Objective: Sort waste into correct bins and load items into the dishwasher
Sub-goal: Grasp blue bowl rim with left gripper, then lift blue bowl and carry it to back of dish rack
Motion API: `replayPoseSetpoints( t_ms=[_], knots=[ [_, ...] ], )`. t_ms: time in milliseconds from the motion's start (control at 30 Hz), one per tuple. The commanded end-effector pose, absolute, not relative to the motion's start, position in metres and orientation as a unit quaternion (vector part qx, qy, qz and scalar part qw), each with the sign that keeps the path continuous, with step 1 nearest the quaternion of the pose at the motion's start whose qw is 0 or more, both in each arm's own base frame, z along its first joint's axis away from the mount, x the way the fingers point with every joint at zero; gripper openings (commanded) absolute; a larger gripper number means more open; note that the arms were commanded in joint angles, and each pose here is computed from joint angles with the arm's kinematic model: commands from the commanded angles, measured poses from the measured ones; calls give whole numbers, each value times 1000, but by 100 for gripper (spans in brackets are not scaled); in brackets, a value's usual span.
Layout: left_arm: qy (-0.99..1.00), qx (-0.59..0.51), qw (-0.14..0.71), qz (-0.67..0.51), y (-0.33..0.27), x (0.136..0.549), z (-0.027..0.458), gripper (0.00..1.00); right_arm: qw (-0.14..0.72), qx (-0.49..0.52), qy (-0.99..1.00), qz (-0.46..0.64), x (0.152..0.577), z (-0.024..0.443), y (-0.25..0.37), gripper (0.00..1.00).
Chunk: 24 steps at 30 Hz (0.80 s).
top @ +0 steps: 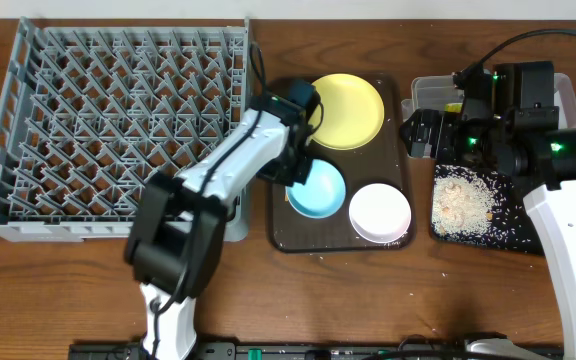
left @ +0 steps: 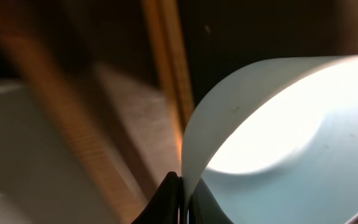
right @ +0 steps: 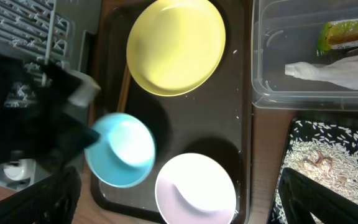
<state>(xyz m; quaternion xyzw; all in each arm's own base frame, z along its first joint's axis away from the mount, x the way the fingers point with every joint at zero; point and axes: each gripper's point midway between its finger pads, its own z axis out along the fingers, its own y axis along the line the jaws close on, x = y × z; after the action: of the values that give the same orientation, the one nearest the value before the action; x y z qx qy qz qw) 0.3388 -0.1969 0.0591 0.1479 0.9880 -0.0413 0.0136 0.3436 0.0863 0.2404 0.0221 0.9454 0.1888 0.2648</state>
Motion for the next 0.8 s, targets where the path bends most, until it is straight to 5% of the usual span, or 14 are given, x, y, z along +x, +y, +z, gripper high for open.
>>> replayPoseSetpoints(
  t_ms=[0, 467, 767],
  knots=[
    [983, 138, 120, -15, -182, 364, 126, 8, 267, 19, 946, 183, 344, 241, 83, 99],
    [864, -16, 421, 274, -75, 428, 280, 7, 267, 19, 946, 183, 344, 241, 83, 99],
    [802, -43, 492, 335, -62, 495, 291, 8, 267, 19, 946, 183, 344, 241, 83, 99]
  ],
)
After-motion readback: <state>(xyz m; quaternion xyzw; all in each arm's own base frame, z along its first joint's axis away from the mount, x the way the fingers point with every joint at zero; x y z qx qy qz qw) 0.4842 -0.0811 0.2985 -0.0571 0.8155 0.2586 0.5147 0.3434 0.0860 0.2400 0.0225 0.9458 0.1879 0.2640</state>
